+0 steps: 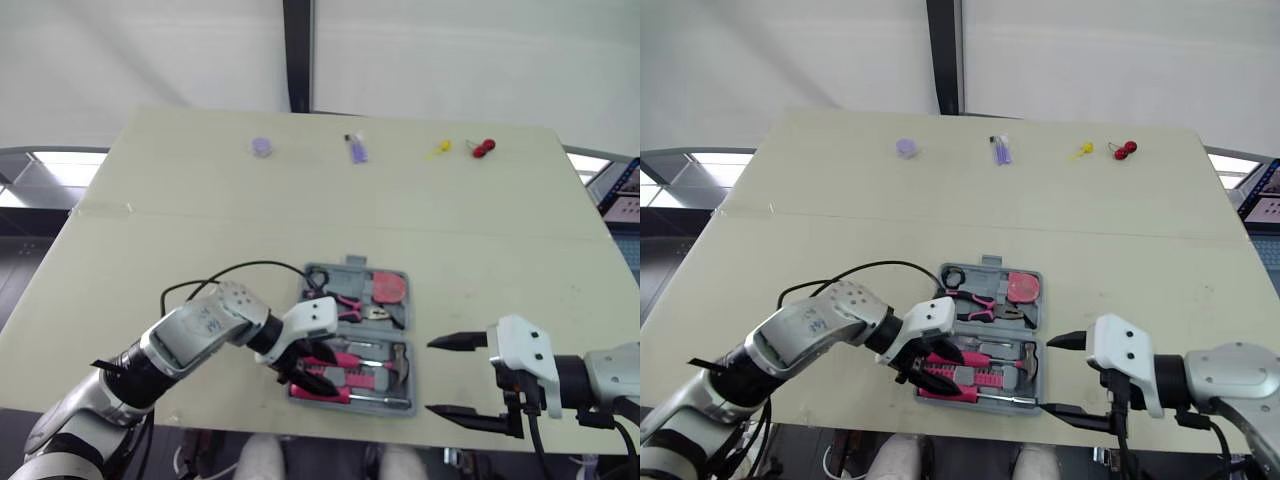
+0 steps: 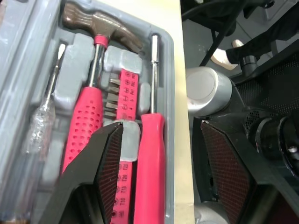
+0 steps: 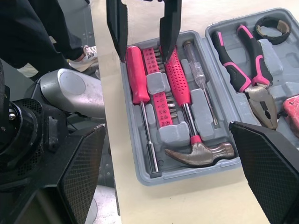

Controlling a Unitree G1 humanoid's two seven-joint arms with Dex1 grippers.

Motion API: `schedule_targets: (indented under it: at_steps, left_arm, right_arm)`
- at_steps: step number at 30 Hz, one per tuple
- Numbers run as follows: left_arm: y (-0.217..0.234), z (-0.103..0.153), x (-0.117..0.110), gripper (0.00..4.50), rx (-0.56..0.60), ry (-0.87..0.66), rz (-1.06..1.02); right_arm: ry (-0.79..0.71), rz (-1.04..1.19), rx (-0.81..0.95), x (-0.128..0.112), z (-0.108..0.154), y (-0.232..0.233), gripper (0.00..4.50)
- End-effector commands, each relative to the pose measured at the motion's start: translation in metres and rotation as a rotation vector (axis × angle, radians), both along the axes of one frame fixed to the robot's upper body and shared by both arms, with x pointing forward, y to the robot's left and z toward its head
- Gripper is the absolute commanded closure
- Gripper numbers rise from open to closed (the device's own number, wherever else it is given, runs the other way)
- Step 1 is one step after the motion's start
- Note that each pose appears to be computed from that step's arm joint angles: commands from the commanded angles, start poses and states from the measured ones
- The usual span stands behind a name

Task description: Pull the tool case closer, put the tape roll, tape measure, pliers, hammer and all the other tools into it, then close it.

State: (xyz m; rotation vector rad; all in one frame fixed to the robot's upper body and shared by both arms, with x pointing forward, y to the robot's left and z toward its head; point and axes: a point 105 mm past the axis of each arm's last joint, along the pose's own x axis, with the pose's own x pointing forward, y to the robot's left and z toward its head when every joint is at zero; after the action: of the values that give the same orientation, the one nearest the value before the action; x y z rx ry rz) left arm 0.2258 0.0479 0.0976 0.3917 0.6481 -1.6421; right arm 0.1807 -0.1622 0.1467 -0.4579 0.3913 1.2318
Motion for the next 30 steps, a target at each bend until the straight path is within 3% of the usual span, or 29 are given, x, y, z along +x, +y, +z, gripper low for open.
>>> schedule_targets:
  at_steps: [1,3,5,10,21,30]
  left_arm:
    - [-0.002,0.012,-0.006,1.65,-0.147,-0.059,-0.076]
    - [-0.002,0.009,-0.006,1.65,-0.233,-0.108,-0.092]
    - [-0.001,0.001,-0.003,2.18,-0.281,-0.171,-0.076]
    - [0.003,-0.021,0.003,4.47,-0.272,-0.203,-0.033]
    - [0.006,-0.052,0.000,4.47,-0.180,-0.188,-0.058]
    - [-0.001,-0.050,-0.003,4.47,-0.192,-0.177,-0.083]
  right_arm:
    - [-0.016,0.017,-0.004,0.000,0.007,-0.001,0.00]
    - [-0.015,0.017,-0.007,0.001,0.007,-0.002,0.00]
    - [-0.015,0.017,-0.010,0.003,0.007,-0.002,0.00]
    - [-0.015,0.012,-0.013,0.004,0.008,-0.004,0.00]
    - [-0.018,0.004,-0.013,0.005,0.007,-0.004,0.00]
    - [-0.016,0.000,-0.014,0.004,0.007,-0.005,0.00]
